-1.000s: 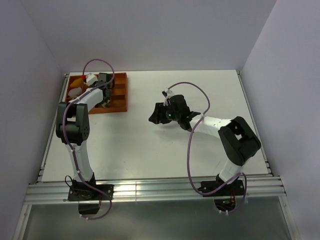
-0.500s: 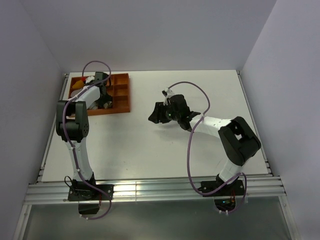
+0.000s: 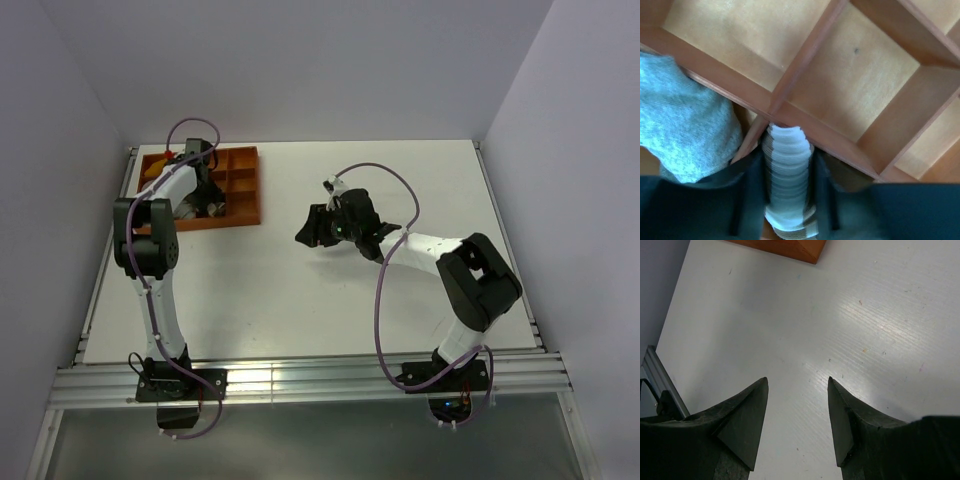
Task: Roll the socks
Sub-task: Place the sock in the storage box.
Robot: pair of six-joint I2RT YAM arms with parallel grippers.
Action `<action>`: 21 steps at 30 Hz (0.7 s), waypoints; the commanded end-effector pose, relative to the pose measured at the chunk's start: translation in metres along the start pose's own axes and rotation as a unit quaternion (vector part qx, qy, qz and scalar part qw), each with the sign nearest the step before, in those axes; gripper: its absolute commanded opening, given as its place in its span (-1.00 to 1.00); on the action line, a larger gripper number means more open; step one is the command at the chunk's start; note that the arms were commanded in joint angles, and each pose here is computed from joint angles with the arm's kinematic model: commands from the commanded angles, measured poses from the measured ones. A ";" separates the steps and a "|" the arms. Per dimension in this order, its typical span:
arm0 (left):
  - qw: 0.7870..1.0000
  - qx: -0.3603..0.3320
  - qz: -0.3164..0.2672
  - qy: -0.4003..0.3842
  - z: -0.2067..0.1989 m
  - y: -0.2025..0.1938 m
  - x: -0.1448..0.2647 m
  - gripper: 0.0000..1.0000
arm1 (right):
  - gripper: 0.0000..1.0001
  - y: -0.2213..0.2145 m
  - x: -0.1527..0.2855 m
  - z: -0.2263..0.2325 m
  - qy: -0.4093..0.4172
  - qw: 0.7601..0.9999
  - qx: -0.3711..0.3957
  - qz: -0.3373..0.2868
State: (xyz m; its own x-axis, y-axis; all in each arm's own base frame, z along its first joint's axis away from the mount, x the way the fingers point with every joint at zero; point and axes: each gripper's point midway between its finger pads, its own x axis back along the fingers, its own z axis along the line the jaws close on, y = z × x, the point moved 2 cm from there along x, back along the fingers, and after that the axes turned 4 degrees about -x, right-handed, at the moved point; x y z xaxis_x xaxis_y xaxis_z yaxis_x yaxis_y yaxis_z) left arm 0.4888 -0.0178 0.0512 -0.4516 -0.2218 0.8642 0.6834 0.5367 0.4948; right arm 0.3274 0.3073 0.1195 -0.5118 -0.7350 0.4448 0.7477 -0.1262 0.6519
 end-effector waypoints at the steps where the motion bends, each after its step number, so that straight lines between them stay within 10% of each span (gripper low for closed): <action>1: 0.998 -0.017 0.055 0.004 0.008 -0.029 -0.010 -0.09 | 0.16 0.012 0.003 0.011 0.021 1.000 0.012 -0.020; 21: 0.999 0.002 -0.014 -0.038 -0.002 0.027 0.076 0.34 | 0.16 0.012 0.006 0.019 0.040 0.999 0.009 -0.015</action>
State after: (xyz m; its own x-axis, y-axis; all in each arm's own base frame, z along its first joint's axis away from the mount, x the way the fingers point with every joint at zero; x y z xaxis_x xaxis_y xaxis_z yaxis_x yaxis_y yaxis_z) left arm 0.4733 -0.0234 0.0758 -0.4343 -0.1845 0.8817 0.7135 0.5271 0.4617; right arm 0.3221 0.3101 0.1206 -0.4824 -0.7579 0.4392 0.7585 -0.1106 0.6422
